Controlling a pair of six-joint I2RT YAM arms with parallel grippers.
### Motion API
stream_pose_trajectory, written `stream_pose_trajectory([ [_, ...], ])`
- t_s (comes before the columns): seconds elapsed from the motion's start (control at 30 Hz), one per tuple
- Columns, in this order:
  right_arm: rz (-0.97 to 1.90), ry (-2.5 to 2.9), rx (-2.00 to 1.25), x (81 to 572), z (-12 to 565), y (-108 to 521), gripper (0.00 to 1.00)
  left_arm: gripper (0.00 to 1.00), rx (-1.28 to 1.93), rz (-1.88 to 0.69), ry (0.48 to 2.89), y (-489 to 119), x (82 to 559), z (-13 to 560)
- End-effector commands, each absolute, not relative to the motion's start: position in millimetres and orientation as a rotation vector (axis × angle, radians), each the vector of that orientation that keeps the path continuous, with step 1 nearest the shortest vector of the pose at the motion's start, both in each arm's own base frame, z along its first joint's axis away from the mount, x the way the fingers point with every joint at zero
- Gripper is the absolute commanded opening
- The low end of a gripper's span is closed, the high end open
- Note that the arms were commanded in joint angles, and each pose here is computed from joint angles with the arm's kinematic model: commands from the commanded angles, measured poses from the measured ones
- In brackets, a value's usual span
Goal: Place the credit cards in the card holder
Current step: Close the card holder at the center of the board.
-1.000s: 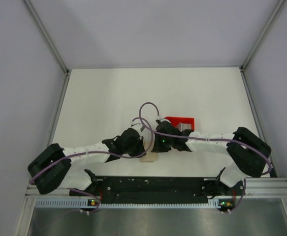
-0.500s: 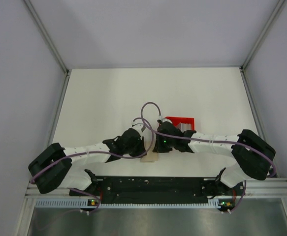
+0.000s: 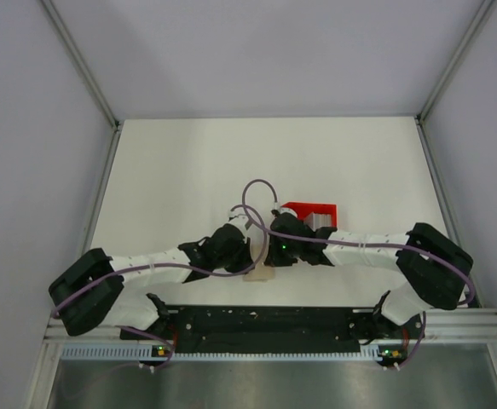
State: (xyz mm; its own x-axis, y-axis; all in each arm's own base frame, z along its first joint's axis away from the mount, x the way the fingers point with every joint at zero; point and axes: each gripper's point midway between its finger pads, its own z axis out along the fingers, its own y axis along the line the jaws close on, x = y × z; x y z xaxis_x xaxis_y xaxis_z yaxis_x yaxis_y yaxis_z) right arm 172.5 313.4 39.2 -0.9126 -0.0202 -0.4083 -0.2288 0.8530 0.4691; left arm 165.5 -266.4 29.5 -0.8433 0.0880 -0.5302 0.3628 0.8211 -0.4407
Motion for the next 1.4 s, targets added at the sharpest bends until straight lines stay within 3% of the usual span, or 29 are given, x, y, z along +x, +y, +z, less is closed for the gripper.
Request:
stream_pose_trajectory([
  [0.0,0.727,2.605,-0.167,178.8,37.4,319.6,0.03,0.00,0.410,-0.622,2.732,-234.3,119.8,-8.2],
  [0.07,0.723,2.602,-0.171,179.8,37.7,320.6,0.02,0.01,0.395,-0.607,2.729,-232.7,121.7,-5.9],
  [0.23,0.723,2.581,-0.169,182.2,45.8,318.9,0.03,0.31,0.351,-0.602,2.661,-231.3,131.7,14.6],
  [0.37,0.714,2.575,-0.169,183.6,47.7,317.3,0.03,0.36,0.348,-0.637,2.596,-235.2,138.3,30.6],
  [0.63,0.764,2.572,-0.199,180.6,53.0,328.7,0.03,0.32,0.381,-0.644,2.646,-237.0,130.9,17.9],
  [0.77,0.798,2.556,-0.234,177.6,59.6,337.1,0.03,0.18,0.371,-0.635,2.628,-233.9,132.6,18.9],
  [0.87,0.799,2.559,-0.240,177.9,58.9,342.2,0.03,0.13,0.376,-0.625,2.642,-232.8,131.2,15.3],
  [1.37,0.816,2.604,-0.287,166.8,46.9,351.7,0.03,0.09,0.360,-0.611,2.646,-230.4,131.4,11.0],
])
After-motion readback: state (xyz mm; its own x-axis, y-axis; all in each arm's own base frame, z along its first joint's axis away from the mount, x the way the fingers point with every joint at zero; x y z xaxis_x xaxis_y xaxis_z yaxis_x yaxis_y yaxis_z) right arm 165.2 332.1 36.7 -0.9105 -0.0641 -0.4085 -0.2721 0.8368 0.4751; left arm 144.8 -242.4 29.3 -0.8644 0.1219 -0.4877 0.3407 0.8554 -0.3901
